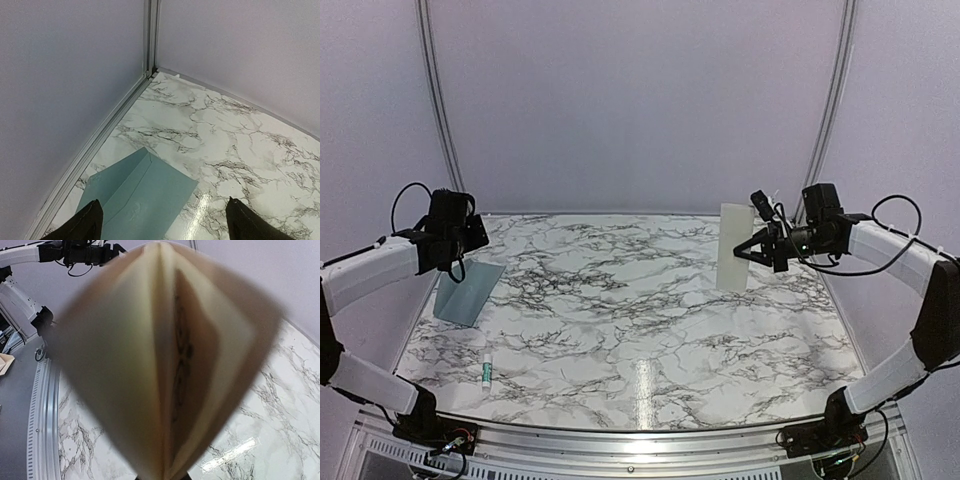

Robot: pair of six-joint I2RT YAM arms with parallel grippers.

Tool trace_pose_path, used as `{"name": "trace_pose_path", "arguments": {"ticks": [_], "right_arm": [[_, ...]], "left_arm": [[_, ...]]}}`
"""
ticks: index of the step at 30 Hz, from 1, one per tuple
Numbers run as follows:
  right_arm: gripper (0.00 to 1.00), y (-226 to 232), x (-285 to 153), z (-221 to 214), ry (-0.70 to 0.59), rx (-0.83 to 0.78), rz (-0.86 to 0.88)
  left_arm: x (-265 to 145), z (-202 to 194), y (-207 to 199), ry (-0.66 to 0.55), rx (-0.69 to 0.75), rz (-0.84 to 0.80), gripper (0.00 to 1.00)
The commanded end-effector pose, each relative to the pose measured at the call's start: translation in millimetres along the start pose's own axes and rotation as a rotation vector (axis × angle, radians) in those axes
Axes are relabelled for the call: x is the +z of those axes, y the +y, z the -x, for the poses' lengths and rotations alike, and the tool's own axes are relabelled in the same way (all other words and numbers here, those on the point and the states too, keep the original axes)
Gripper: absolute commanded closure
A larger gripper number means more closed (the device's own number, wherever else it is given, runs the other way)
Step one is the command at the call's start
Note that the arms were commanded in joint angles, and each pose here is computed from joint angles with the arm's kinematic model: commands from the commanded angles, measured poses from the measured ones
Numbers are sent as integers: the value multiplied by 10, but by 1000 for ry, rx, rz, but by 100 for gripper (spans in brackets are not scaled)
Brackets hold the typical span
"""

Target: Place the letter into the envelope and seal it

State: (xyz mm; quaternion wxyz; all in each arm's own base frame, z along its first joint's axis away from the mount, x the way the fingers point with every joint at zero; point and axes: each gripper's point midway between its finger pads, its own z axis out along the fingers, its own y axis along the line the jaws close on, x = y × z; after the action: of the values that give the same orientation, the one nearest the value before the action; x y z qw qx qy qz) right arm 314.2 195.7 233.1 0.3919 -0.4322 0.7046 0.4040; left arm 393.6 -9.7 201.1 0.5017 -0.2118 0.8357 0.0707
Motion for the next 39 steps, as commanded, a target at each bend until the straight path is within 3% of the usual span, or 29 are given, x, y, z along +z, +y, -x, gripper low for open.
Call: {"name": "trace_pose_path", "arguments": {"ticks": [1,6,7,11,21,39], "right_arm": [[100,32,-52,87,-20,-64,-12],[100,47,-70,89,-16,-83,-20],[100,50,-73,92,-17,-84,-20],[100,52,-78,83,-10,-91,-25],[100,90,-109,107,-13,-112,-36],[100,59,-99,73,-4,-106,-45]], "left_arm": [[123,-267,42,132,58,-6,33],[377,-477,357,186,106,113,73],[434,-536,404,206,106,129,74],[633,-746,408,283,75,130,60],[1036,-915,175,366,37,89,91],[1529,-1178,33,461,23,134,97]]}}
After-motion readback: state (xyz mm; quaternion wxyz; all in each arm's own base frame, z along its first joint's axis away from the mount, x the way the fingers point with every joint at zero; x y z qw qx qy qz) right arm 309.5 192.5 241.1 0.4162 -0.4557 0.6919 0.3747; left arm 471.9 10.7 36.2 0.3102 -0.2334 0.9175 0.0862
